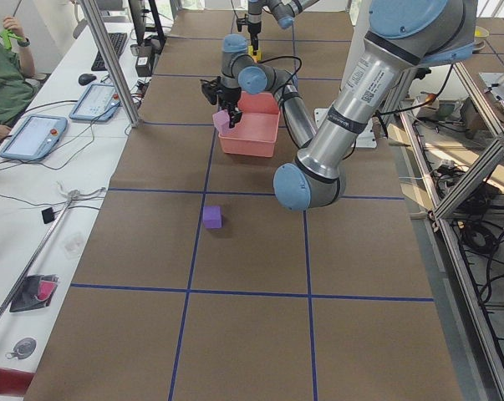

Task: Place blocks into pink bin with both arms
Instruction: 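Carry the pink cube toward the bin while right gripper descends on yellow cube, then release the pink cube into the bin while right gripper lifts yellow cube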

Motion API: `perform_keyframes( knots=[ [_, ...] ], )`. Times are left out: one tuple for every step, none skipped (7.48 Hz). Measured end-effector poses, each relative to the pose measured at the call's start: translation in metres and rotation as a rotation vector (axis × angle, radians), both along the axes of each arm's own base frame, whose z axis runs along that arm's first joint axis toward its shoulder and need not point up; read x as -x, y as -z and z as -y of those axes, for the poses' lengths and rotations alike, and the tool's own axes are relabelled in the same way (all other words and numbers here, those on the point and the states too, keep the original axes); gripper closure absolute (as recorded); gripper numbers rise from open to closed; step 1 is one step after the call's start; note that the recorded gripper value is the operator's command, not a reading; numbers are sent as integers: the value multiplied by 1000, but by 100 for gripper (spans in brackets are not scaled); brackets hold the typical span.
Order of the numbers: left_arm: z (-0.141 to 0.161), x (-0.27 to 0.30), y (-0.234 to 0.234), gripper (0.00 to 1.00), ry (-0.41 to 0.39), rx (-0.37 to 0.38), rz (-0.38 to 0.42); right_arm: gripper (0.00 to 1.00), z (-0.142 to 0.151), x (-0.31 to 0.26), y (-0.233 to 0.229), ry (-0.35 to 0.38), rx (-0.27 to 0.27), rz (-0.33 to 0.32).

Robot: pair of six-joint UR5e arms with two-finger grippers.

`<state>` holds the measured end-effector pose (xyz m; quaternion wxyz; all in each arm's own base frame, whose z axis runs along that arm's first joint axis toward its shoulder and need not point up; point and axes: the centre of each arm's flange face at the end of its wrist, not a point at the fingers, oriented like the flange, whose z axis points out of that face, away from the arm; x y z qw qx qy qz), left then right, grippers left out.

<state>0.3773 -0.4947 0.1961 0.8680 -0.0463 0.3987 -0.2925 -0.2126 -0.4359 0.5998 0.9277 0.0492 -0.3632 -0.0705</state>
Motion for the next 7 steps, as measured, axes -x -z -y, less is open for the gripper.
perform_keyframes(
  knots=[
    [0, 0, 0, 100, 0, 0, 0, 99, -1, 2, -5, 4, 7, -7],
    [-1, -1, 0, 100, -1, 0, -1, 100, -1, 3, -7, 4, 10, -11],
    [-2, -2, 1, 100, -4, -1, -2, 100, -1, 3, -7, 4, 9, -11],
    [-3, -3, 4, 100, -7, -3, -5, 100, -1, 3, -2, 5, 2, -5],
    [-5, -6, 9, 100, -13, -9, -12, 100, -1, 0, 7, 4, -8, 8],
    [-13, -17, 20, 100, -26, -12, -26, 100, 1, -7, 19, -5, -14, 30],
    [-27, -33, 33, 100, -39, -4, -47, 100, 5, -20, 29, -21, -10, 61]
  ],
)
